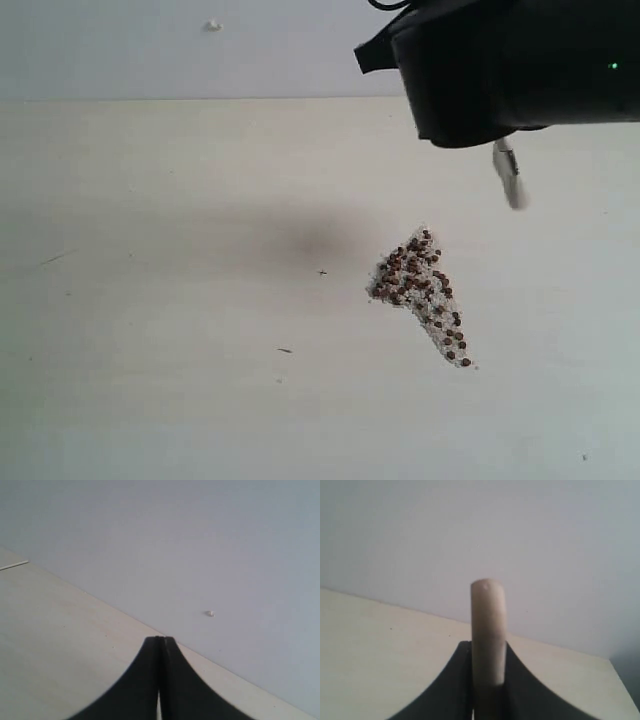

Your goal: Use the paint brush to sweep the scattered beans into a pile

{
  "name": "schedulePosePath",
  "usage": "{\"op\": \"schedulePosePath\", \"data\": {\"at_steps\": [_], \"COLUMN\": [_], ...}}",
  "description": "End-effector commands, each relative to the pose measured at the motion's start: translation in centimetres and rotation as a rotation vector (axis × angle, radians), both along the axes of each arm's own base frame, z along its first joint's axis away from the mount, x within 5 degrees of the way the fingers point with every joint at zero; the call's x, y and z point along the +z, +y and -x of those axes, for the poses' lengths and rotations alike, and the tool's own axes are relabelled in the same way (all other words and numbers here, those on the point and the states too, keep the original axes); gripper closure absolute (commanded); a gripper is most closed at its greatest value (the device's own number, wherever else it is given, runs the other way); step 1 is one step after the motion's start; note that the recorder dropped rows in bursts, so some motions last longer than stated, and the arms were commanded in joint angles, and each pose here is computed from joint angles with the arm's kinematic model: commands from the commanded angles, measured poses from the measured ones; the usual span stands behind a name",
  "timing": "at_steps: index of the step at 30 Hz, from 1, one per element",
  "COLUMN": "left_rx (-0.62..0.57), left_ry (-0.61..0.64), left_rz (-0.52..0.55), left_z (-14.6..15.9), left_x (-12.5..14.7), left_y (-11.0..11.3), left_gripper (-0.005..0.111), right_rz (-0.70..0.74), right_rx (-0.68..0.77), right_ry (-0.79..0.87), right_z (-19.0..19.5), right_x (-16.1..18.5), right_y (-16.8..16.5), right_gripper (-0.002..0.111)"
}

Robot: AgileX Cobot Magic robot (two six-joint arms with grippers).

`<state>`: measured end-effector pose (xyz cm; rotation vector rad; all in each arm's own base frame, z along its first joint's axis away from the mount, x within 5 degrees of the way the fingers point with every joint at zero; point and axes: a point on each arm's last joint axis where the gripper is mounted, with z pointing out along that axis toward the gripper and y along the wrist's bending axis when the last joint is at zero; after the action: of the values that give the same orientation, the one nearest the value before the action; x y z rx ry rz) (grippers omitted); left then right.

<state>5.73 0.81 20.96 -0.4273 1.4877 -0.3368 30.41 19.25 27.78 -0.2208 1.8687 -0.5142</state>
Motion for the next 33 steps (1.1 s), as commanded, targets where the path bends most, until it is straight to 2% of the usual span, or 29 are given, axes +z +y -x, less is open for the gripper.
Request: {"op": "schedulePosePath", "data": {"at_steps": [1, 5, 11, 15, 19, 24, 28, 33], "left_rx": [0.004, 0.004, 0.004, 0.004, 0.004, 0.004, 0.004, 0.004], "left_ry": [-0.004, -0.004, -0.004, -0.004, -0.004, -0.004, -0.004, -0.004], "left_rz": [-0.008, -0.008, -0.008, -0.008, -0.008, -0.008, -0.008, -0.008], "left_z": [0.0, 0.0, 0.0, 0.0, 0.0, 0.0, 0.0, 0.0], "left_x": [-0.1, -0.1, -0.1, -0.1, -0.1, -0.1, -0.1, -0.1], "left_y": [0.0, 0.0, 0.0, 0.0, 0.0, 0.0, 0.0, 0.0], "left_gripper": [0.107, 0.107, 0.107, 0.107, 0.107, 0.107, 0.107, 0.107], "right_rz": [0.114, 0.176, 0.133, 0.100, -0.075, -0.370, -0.523, -0.607], "right_rx": [0.106, 0.210, 0.265, 0.165, -0.029, -0.170, -0.077, 0.267], "right_ry": [0.108, 0.186, 0.179, 0.142, -0.019, -0.152, -0.237, -0.267], "right_z": [-0.6, -1.3, -2.1, -3.0, -2.9, -2.1, -1.9, -2.4], "right_x": [0.4, 0.3, 0.4, -0.1, -1.1, -3.3, -4.0, -3.6], "right_y": [-1.2, -2.0, -3.8, -6.6, -10.9, -15.6, -16.4, -15.8], "right_gripper": [0.108, 0.108, 0.108, 0.108, 0.108, 0.108, 0.108, 0.108]}}
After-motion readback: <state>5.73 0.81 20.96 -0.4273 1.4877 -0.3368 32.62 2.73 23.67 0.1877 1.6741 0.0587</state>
